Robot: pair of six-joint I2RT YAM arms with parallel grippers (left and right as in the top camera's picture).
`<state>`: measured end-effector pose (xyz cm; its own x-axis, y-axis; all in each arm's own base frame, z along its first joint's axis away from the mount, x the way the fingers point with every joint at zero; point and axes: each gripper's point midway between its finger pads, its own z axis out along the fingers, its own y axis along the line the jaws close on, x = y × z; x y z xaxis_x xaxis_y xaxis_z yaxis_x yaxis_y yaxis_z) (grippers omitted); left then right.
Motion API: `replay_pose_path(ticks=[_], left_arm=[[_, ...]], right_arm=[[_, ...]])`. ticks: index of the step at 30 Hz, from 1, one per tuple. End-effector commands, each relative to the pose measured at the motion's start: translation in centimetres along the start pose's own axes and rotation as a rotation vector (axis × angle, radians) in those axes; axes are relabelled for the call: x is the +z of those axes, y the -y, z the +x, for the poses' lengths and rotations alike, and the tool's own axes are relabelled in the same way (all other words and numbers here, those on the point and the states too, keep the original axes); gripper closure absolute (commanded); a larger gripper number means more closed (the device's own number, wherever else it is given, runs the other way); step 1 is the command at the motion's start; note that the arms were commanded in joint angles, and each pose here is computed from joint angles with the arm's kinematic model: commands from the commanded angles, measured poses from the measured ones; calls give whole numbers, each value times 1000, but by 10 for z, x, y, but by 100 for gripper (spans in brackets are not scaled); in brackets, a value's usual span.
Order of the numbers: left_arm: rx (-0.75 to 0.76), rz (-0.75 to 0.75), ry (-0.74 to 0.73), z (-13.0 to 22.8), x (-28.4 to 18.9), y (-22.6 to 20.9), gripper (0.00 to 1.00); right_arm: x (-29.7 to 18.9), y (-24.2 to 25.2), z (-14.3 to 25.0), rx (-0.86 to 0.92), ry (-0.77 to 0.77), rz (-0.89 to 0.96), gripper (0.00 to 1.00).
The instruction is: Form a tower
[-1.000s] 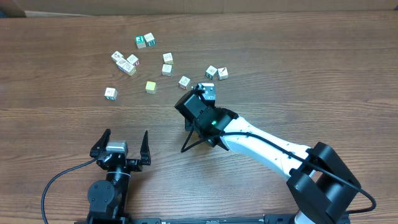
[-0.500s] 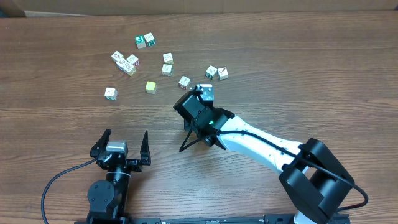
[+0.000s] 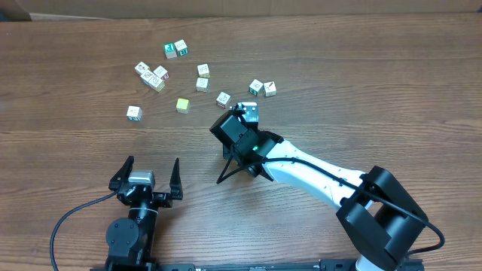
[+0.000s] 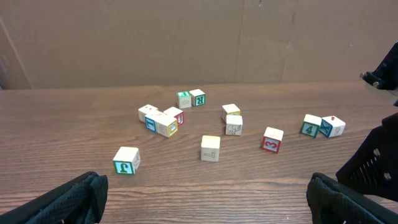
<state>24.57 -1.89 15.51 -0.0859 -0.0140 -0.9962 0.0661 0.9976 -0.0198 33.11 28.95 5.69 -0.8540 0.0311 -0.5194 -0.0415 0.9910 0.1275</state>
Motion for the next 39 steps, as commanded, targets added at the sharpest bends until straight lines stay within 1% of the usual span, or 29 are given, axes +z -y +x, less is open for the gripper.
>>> replay_pose_path(ticks=[1, 7, 19, 21, 27, 28, 30, 39], left_arm=[[15, 5, 10, -1, 0, 0, 1], [15, 5, 10, -1, 0, 0, 0], [15, 5, 10, -1, 0, 0, 1], [15, 5, 9, -1, 0, 0, 0], [15, 5, 10, -1, 0, 0, 0], [15, 5, 10, -1, 0, 0, 0], [15, 5, 10, -1, 0, 0, 0], [15, 5, 10, -1, 0, 0, 0]], right_arm=[[-1, -6, -5, -4, 21, -4, 81], [-1, -6, -5, 0, 21, -4, 79], [-1, -6, -6, 13, 22, -6, 78], [-1, -6, -5, 25, 19, -4, 75], [-1, -6, -5, 25, 19, -3, 73], [-1, -6, -5, 25, 19, -3, 71], [-1, -6, -5, 25, 19, -3, 70], [-1, -5, -5, 24, 17, -2, 70]])
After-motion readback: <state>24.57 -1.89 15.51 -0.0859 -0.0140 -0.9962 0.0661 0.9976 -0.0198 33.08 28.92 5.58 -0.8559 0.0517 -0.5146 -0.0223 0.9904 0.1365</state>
